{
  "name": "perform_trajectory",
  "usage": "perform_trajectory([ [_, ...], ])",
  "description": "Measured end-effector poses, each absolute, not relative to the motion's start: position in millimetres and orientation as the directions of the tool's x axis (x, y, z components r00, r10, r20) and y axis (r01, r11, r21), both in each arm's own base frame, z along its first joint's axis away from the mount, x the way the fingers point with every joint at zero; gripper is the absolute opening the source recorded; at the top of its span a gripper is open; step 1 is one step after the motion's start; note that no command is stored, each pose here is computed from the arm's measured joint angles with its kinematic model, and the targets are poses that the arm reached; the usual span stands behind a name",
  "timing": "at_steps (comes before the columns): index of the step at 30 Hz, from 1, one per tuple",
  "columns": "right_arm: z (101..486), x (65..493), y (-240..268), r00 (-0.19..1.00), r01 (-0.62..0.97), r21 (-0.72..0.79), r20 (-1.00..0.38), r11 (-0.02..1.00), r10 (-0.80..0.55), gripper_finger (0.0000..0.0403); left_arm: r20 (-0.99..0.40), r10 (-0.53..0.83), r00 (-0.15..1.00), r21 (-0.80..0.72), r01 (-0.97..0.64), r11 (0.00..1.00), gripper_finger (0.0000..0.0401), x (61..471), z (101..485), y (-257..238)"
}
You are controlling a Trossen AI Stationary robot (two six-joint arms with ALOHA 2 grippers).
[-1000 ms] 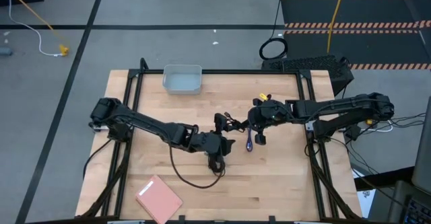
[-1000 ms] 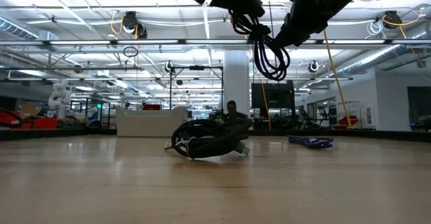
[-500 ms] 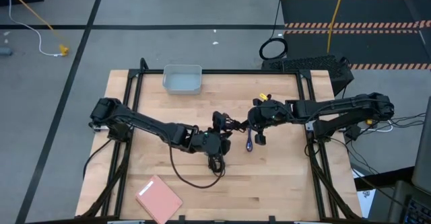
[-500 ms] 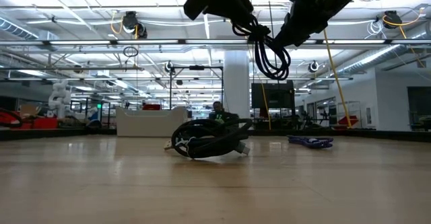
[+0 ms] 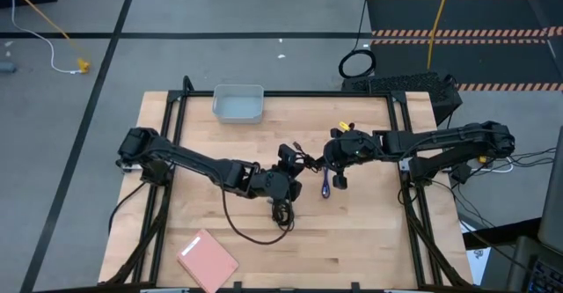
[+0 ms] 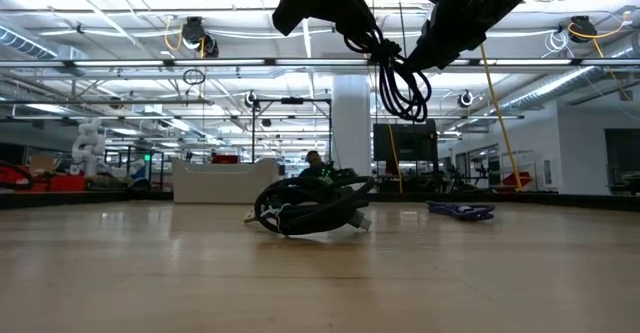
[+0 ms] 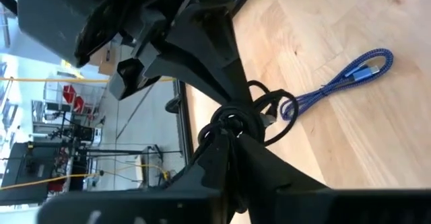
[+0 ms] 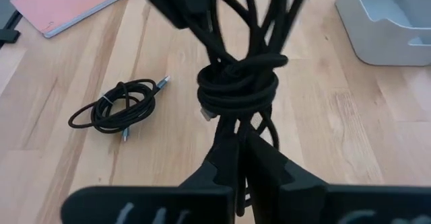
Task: Pick and place USB-C Cables
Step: Put the left black charger cable into the white bin
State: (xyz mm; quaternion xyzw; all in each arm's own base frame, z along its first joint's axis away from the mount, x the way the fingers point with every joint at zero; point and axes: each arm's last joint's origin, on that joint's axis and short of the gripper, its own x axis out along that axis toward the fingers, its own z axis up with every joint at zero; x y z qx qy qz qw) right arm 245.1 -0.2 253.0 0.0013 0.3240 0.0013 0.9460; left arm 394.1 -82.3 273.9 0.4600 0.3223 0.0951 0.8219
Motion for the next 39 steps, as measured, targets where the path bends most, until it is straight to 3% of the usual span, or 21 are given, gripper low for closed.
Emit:
perform_trajectory([
  [18,279.6,223.2,-0.4,0.855,0.003,-0.002,-0.519,1.000,-0.004,0.0156,-0.435,0.486,0.758,0.825,0.119,0.552,0.0009,392.8,274.6,-79.6],
  [27,299.1,194.0,-2.0,0.877,0.118,-0.042,-0.464,0.992,-0.124,0.0165,-0.337,0.587,0.736,0.872,0.010,0.489,0.0027,377.1,307.2,-69.2],
  [32,305.0,182.4,-2.2,0.886,0.120,-0.040,-0.447,0.992,-0.125,0.0165,-0.263,0.627,0.733,0.881,-0.083,0.466,0.0009,354.0,344.7,-57.3],
  [39,306.9,178.4,-2.3,0.889,0.120,-0.041,-0.440,0.992,-0.125,0.0165,-0.181,0.653,0.735,0.879,-0.177,0.442,0.0025,314.7,391.9,-38.8],
])
